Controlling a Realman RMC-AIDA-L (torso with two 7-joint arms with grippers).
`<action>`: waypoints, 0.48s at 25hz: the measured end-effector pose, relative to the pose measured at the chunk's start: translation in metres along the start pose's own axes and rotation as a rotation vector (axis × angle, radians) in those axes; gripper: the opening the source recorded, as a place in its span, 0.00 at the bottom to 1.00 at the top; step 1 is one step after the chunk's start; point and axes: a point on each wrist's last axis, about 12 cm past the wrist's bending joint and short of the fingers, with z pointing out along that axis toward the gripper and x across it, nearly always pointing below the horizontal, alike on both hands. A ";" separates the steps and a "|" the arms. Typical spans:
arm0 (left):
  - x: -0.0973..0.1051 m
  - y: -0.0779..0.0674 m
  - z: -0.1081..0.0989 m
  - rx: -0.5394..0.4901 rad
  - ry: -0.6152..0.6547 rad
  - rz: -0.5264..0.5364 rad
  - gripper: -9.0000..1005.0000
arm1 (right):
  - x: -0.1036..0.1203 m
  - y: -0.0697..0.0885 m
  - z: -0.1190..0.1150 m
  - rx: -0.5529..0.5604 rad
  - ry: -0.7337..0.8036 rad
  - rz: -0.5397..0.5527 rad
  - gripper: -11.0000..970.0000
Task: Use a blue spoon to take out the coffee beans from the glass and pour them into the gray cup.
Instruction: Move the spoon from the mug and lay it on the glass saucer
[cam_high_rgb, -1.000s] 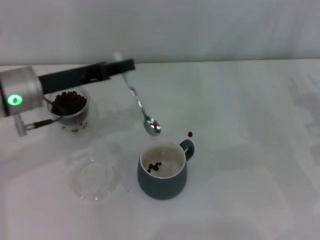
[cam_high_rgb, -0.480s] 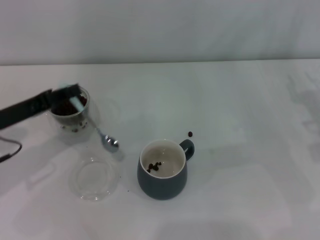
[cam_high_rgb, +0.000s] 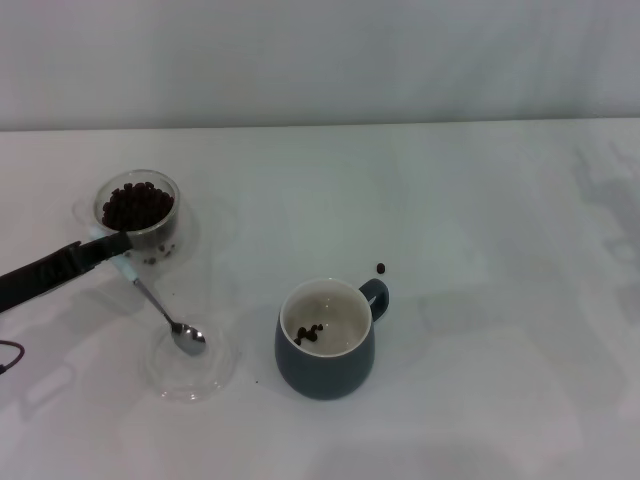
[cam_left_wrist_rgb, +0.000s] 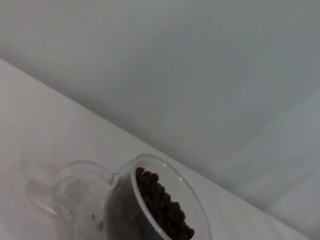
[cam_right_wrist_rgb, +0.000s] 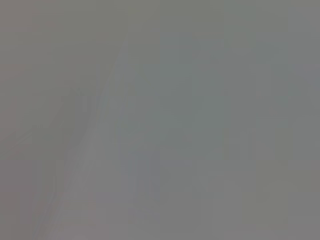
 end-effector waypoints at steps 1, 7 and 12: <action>0.000 0.000 0.001 -0.002 0.003 0.000 0.14 | 0.000 0.000 0.000 0.000 -0.001 0.000 0.53; 0.000 -0.002 0.011 -0.003 0.035 0.003 0.14 | 0.000 0.000 0.001 -0.001 0.001 -0.001 0.53; -0.002 -0.005 0.021 -0.004 0.062 0.021 0.14 | 0.000 -0.001 0.001 0.000 0.004 -0.001 0.53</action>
